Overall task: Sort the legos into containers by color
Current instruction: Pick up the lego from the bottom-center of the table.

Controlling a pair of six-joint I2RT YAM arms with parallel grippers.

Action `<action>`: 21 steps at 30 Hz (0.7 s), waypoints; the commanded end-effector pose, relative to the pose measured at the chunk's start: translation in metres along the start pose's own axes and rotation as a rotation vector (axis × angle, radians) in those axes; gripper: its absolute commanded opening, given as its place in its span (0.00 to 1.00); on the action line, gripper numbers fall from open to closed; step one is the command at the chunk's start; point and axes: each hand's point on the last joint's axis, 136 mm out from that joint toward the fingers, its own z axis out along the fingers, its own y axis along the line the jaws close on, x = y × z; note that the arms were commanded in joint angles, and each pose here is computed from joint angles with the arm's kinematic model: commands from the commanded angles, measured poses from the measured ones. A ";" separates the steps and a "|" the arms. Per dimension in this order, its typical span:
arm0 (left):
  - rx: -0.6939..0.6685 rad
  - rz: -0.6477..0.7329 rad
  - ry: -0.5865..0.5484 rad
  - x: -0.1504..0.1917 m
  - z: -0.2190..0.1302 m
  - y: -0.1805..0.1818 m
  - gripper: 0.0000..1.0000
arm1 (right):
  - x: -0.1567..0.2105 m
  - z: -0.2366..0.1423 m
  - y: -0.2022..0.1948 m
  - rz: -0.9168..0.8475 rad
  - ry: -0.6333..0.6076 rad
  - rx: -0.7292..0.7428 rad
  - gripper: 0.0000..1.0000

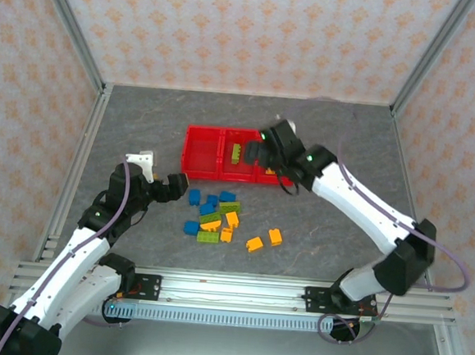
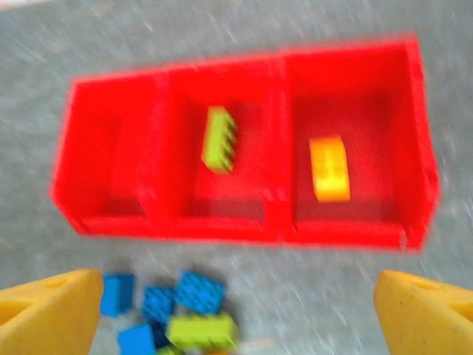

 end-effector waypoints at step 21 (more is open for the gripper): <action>0.040 -0.002 -0.019 -0.004 -0.002 -0.008 0.99 | 0.199 0.057 -0.081 -0.104 0.511 0.150 0.83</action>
